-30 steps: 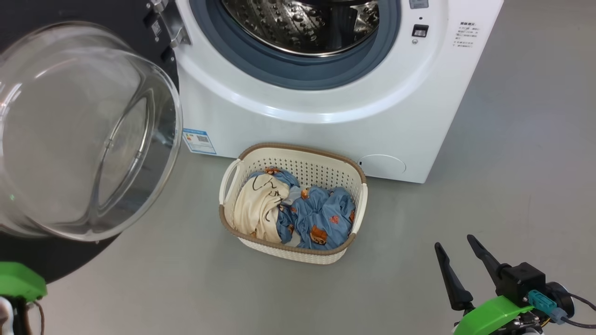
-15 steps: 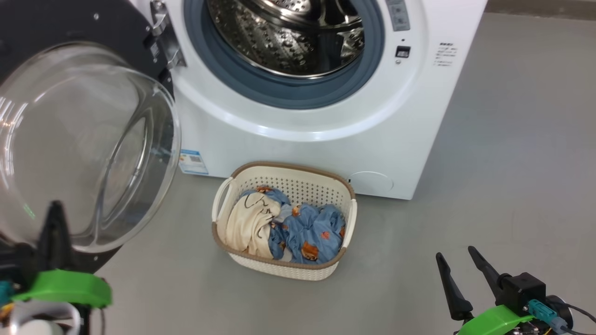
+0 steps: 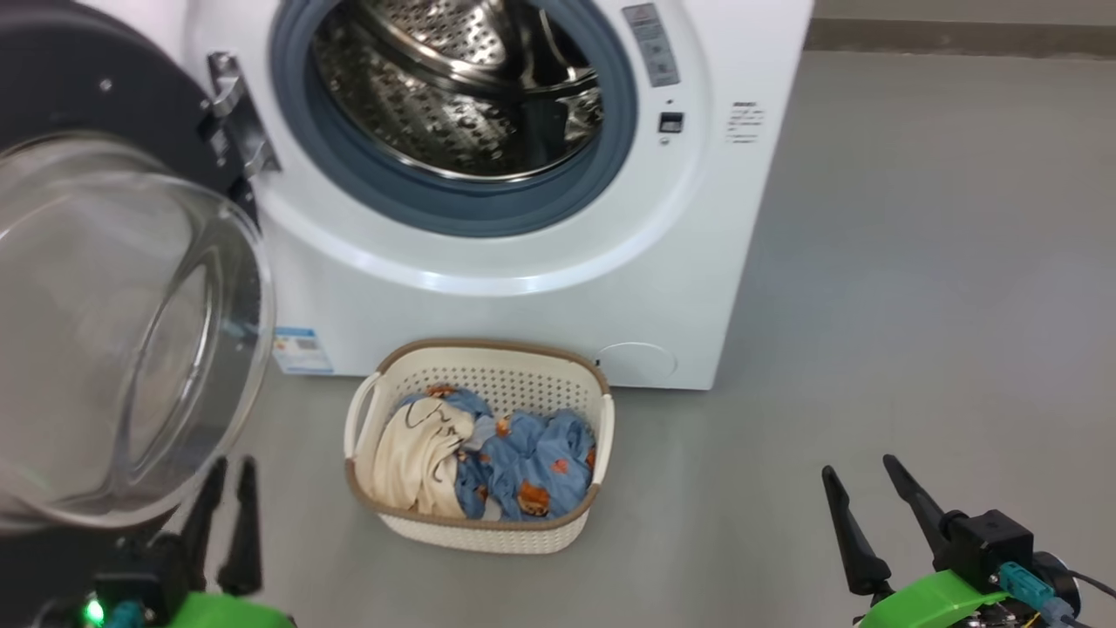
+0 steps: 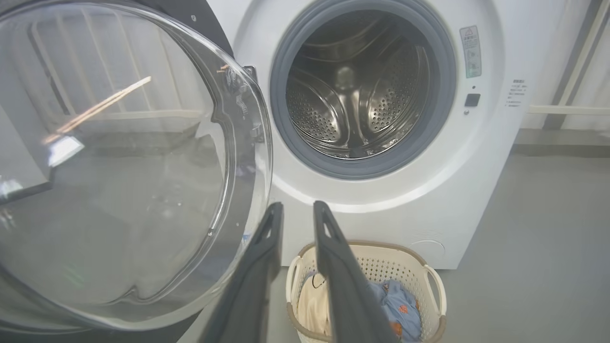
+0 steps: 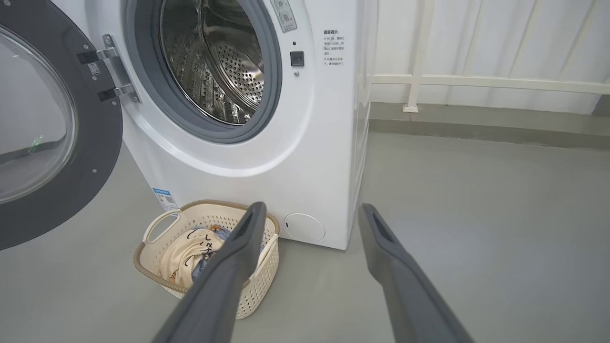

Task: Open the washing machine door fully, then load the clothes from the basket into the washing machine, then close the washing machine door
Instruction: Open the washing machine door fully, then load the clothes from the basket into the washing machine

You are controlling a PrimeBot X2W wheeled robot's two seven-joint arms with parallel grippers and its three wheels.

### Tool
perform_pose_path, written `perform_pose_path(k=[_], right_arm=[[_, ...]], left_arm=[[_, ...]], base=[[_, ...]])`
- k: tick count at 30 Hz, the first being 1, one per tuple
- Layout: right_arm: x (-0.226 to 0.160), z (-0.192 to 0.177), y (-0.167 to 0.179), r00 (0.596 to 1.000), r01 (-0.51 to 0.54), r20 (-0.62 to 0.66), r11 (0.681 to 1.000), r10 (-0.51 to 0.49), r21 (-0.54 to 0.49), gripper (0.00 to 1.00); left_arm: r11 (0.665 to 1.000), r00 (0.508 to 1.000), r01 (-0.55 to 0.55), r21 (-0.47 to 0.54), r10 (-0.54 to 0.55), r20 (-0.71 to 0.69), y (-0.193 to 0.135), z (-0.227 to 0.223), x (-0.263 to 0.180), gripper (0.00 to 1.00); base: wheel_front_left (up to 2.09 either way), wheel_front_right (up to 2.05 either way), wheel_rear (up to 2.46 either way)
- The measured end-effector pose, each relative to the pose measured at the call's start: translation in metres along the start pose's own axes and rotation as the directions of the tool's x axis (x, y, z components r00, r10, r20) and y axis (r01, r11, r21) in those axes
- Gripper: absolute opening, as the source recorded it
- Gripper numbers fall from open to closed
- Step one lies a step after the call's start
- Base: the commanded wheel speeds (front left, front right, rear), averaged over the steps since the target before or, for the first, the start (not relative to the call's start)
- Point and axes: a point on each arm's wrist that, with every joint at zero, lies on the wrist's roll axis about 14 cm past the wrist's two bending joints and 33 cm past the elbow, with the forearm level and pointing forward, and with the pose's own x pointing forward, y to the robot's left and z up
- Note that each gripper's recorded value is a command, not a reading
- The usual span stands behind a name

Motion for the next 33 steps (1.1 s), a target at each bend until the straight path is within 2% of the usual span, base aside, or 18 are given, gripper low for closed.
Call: perform_pose_path(k=[1,2,3,15,25,33], right_arm=[[-0.002,0.004,-0.003,1.0,0.012,0.011,1.0,-0.012,0.0,1.0],[-0.004,0.006,-0.006,1.0,0.022,0.02,1.0,-0.022,0.001,1.0],[-0.007,0.008,-0.008,0.999,0.031,0.026,1.0,-0.031,0.0,1.0],[-0.039,0.027,-0.04,0.985,0.15,0.089,0.989,-0.149,-0.003,1.0],[-0.053,0.035,-0.053,0.973,0.202,0.114,0.979,-0.2,-0.006,1.0],[-0.055,0.039,-0.055,0.97,0.209,0.127,0.978,-0.205,-0.017,1.0]], left_arm=[[1.0,1.0,0.012,-0.003,-0.012,-0.01,-0.004,-0.003,-0.002,0.44],[1.0,1.0,0.022,-0.009,-0.023,-0.019,-0.008,-0.006,-0.004,0.6],[0.999,0.999,0.03,-0.012,-0.03,-0.026,-0.01,-0.009,-0.005,1.0],[0.995,0.994,0.098,-0.034,-0.1,-0.051,-0.036,-0.019,-0.014,1.0],[0.993,0.991,0.109,-0.042,-0.111,-0.07,-0.048,-0.025,-0.016,1.0],[0.993,0.991,0.109,-0.045,-0.112,-0.073,-0.05,-0.026,-0.02,1.0]], base=[[0.0,0.0,0.0],[0.0,0.0,0.0],[0.0,0.0,0.0],[0.0,0.0,0.0],[0.0,0.0,0.0],[0.0,0.0,0.0]])
